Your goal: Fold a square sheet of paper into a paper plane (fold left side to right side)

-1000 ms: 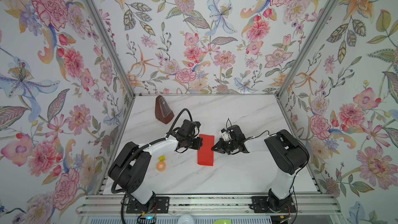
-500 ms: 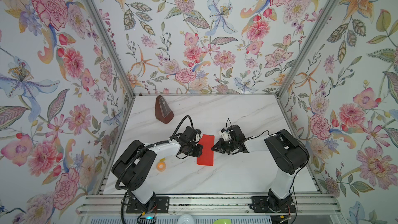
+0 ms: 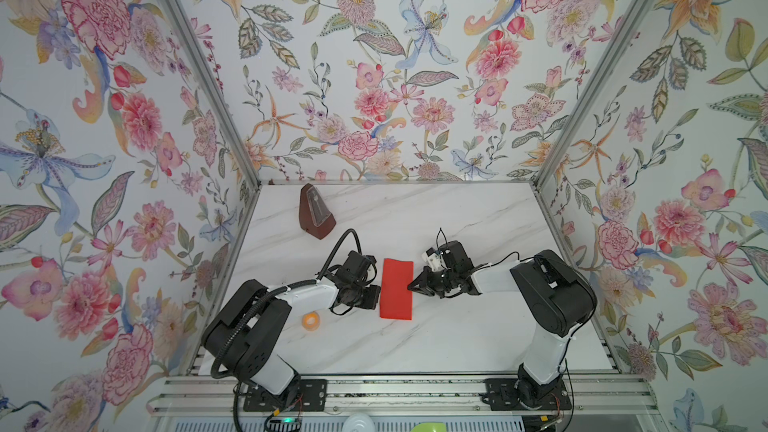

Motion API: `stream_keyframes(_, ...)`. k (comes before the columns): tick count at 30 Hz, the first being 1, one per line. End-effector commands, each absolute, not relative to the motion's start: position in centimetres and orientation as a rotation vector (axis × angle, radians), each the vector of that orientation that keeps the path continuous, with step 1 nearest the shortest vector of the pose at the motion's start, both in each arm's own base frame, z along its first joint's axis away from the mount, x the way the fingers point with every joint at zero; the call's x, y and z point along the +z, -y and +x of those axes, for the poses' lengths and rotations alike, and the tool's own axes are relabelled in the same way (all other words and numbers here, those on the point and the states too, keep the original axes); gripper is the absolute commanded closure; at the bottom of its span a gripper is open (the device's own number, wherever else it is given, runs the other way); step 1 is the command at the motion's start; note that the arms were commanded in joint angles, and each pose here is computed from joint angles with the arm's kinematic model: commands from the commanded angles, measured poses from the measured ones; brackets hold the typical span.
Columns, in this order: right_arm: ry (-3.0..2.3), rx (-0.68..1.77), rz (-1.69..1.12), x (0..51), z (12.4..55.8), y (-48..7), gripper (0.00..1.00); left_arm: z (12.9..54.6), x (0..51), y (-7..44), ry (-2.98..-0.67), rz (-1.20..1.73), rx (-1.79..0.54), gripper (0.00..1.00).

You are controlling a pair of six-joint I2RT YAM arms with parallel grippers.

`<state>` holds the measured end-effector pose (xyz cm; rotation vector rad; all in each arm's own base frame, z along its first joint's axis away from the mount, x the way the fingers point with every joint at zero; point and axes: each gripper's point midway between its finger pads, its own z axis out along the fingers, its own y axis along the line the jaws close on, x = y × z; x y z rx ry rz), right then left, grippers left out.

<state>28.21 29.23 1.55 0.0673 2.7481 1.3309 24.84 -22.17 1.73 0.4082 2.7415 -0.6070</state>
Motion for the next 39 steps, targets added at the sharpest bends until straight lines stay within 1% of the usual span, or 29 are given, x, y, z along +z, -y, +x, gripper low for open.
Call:
stream_keyframes(1, -2.935, 1.131, 0.173, -2.4, 25.6, -26.6, 1.00, 23.6, 0.9, 19.7, -2.815, 0.351, -0.501, 1.00)
stream_keyframes(6, -2.931, 1.127, 0.176, -2.4, 25.6, -26.6, 1.00, 25.2, 4.6, 22.4, -2.682, 0.333, -0.685, 1.00)
stream_keyframes(10, -2.929, 1.129, 0.178, -2.4, 25.7, -26.6, 1.00, 26.1, 6.3, 24.6, -2.614, 0.331, -0.817, 1.00)
stream_keyframes(15, -2.930, 1.131, 0.180, -2.5, 25.8, -26.6, 1.00, 26.9, 6.3, 26.9, -2.601, 0.361, -0.885, 1.00)
stream_keyframes(20, -2.933, 1.128, 0.179, -2.5, 25.7, -26.6, 1.00, 27.4, 4.8, 28.6, -2.634, 0.408, -0.938, 1.00)
stream_keyframes(22, -2.935, 1.127, 0.180, -2.5, 25.7, -26.6, 1.00, 27.4, 4.1, 28.4, -2.660, 0.419, -0.913, 1.00)
stream_keyframes(27, -2.936, 1.124, 0.183, -2.6, 25.6, -26.5, 1.00, 26.6, 2.0, 26.0, -2.739, 0.434, -0.755, 1.00)
stream_keyframes(32, -2.940, 1.119, 0.184, -2.5, 25.5, -26.4, 1.00, 25.4, -0.6, 22.5, -2.836, 0.392, -0.620, 1.00)
stream_keyframes(39, -2.944, 1.113, 0.185, -2.7, 25.3, -26.3, 1.00, 24.4, -2.0, 17.7, -2.910, 0.322, -0.416, 1.00)
